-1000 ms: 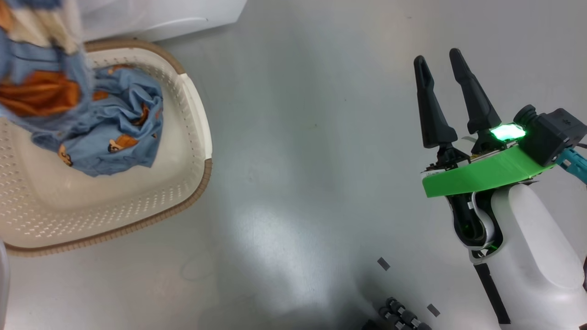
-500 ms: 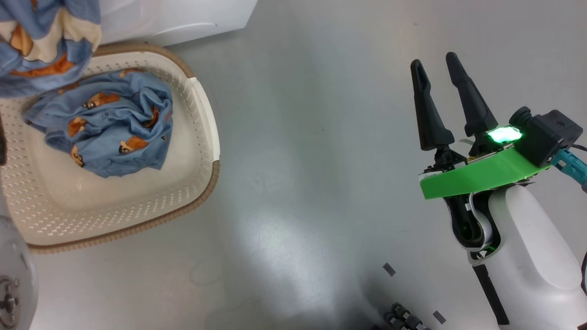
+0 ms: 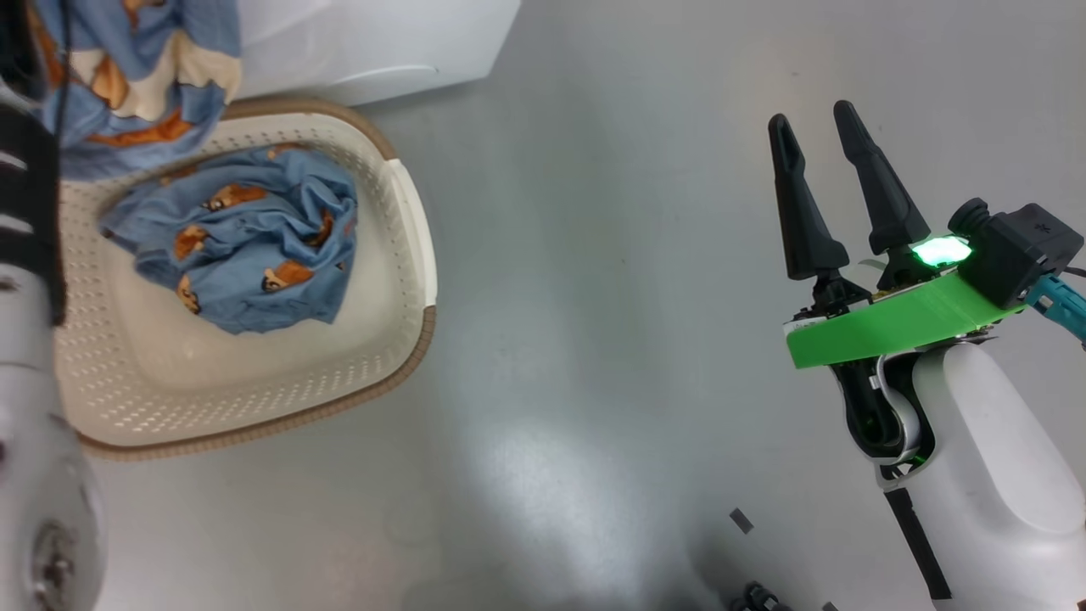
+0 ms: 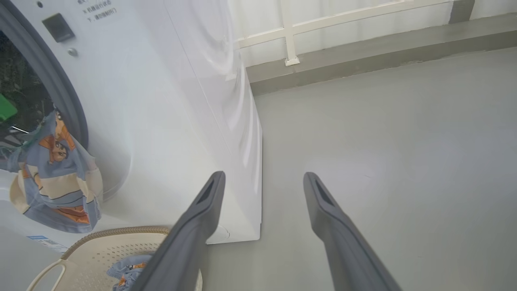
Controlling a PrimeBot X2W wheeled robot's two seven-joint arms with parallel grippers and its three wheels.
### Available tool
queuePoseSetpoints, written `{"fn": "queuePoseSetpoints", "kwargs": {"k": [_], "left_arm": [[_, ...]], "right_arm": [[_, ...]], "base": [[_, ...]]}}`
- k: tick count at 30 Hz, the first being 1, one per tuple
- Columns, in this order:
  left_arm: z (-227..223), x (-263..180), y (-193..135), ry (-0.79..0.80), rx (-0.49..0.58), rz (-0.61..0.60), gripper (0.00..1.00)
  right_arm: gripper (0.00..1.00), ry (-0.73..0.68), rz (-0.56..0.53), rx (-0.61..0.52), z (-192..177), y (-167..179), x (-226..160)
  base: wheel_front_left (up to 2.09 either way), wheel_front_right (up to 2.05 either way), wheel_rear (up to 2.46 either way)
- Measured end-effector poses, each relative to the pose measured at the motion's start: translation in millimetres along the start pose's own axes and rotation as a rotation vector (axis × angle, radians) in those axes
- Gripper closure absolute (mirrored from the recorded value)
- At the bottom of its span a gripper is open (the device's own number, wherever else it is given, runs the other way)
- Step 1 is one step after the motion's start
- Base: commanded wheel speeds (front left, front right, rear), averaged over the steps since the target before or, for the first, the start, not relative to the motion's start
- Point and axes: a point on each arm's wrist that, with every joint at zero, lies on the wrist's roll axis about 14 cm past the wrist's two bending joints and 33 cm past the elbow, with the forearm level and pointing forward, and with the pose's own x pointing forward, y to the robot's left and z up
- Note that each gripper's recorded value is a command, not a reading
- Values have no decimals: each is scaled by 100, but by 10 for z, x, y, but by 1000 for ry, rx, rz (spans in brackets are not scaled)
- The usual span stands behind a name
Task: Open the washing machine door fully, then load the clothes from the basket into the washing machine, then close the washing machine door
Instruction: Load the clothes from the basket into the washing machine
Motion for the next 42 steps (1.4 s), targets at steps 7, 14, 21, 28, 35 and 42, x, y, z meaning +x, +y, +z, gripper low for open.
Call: {"fn": "queuePoseSetpoints", "kwargs": {"k": [7,14,21,28,35,42], "left_arm": [[122,-283,-54,-56,7,-24,0],[181,-658,-35,-69,8,-19,0],[233,-1067,-2,-73,10,-15,0],[265,-1485,40,-70,15,-1,0],[262,-1861,80,-69,14,16,0],[277,-2257,175,-84,17,46,0]], "right_arm": [[0,-32,37,2,137,126,28],[0,-70,72,-2,326,253,13],[0,-108,110,4,514,417,-25],[0,-112,129,13,574,523,-172],[0,-149,157,26,750,649,-249],[0,-159,164,42,810,693,-388]], "base": [[0,0,0],[0,0,0],[0,0,0],[0,0,0],[0,0,0],[0,0,0]]}}
